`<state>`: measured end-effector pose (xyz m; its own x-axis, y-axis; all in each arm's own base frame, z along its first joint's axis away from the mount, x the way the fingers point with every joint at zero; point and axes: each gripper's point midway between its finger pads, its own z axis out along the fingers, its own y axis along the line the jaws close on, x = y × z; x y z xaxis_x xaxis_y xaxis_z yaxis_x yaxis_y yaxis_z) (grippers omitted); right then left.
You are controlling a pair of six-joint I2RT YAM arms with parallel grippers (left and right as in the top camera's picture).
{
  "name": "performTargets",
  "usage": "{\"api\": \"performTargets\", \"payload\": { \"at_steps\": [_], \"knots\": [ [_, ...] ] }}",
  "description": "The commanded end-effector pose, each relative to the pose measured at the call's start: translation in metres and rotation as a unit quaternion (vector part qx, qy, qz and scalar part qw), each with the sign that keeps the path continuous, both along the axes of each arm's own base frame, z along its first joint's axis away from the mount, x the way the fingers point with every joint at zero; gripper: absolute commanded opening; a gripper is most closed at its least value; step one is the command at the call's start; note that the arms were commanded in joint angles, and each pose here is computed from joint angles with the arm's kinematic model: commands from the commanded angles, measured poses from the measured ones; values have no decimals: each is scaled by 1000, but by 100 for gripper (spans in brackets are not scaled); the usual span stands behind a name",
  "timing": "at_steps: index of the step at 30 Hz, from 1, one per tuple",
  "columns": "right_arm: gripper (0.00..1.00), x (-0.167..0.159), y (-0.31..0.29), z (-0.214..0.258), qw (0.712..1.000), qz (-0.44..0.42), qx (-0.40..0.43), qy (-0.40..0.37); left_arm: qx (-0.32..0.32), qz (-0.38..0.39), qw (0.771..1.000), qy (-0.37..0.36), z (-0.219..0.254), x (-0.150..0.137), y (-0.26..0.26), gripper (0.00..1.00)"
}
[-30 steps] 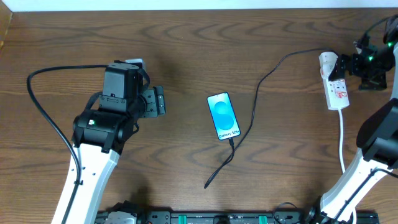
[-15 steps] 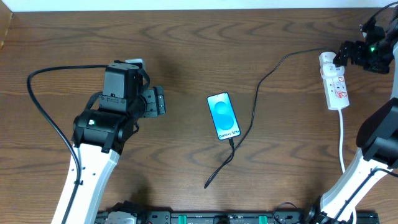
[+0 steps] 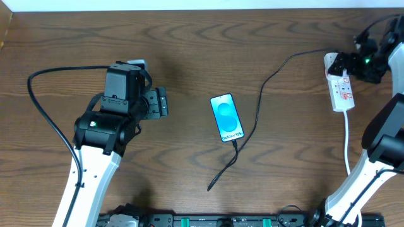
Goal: Plug charger to phone and switch on socket
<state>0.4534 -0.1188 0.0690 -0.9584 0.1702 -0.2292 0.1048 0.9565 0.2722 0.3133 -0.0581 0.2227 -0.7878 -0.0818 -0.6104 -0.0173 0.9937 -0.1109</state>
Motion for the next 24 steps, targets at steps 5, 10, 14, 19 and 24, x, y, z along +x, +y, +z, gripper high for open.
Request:
{"api": "performTargets", "payload": {
  "at_steps": [5,10,14,19,24],
  "knots": [
    [96,-5,17,-24,999,18,37,1,8,0,1000,-1,1,1,2,84],
    [96,-6,17,-31,999,18,37,0,8,0,1000,-1,1,1,2,85],
    [95,-3,16,-30,999,19,34,-6,8,0,1000,-1,1,1,2,84],
    [96,3,13,-27,999,26,25,-22,8,0,1000,-1,1,1,2,84],
    [96,10,6,-22,999,34,5,-34,8,0,1000,-1,1,1,2,84]
  ]
}}
